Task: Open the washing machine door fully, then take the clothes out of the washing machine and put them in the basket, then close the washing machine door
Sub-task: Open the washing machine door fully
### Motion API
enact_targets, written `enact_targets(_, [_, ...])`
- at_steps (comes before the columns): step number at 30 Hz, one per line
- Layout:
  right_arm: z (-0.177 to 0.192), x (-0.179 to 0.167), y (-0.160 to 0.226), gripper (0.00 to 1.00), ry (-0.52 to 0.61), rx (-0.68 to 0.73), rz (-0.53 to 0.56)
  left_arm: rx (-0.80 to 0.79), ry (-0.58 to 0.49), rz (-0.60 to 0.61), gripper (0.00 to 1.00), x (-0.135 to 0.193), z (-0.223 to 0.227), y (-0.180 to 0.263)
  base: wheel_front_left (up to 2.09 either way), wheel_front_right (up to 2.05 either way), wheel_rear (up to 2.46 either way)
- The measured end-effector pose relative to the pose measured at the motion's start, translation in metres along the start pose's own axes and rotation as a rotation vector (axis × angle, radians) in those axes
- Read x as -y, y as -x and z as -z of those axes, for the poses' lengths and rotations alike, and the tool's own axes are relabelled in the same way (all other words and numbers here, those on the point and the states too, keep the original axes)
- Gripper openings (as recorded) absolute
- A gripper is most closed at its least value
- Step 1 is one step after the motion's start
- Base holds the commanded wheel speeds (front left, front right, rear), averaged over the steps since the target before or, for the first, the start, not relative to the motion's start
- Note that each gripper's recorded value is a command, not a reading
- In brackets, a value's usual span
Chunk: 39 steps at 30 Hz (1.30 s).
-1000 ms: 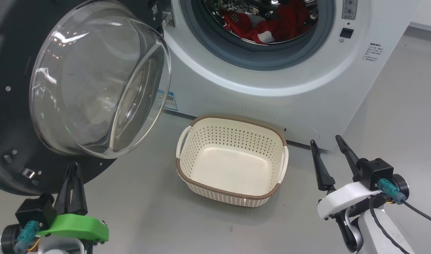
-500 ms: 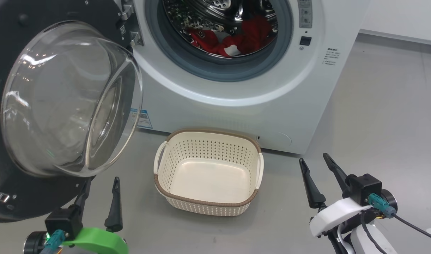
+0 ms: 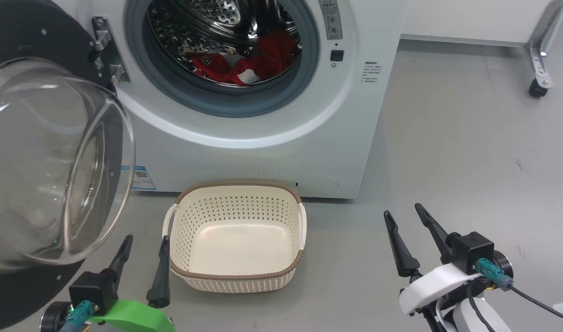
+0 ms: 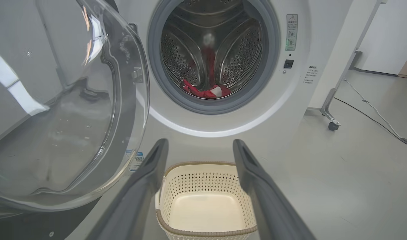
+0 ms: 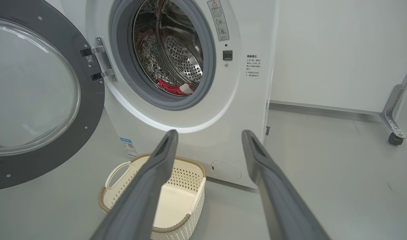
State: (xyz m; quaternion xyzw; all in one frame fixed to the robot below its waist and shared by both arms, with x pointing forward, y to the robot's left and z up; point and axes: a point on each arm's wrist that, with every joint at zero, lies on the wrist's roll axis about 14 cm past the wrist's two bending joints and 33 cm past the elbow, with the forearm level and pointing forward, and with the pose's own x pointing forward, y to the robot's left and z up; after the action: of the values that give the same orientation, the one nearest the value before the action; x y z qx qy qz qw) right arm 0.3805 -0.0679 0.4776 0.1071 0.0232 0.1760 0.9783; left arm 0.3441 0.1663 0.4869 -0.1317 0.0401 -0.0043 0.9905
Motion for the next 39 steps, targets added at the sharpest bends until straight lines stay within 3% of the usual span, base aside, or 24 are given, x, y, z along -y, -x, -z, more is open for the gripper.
enact_targets(17, [-0.008,0.034,0.034,1.0,-0.019,0.035,0.158,-0.068,-0.01,0.12,1.0,0.038,0.011,-0.011,0.0,0.0,0.0])
enact_targets(39, [-0.009,0.035,0.038,1.0,-0.021,0.04,0.172,-0.069,-0.015,0.104,1.0,0.036,0.01,-0.011,0.0,0.0,0.0])
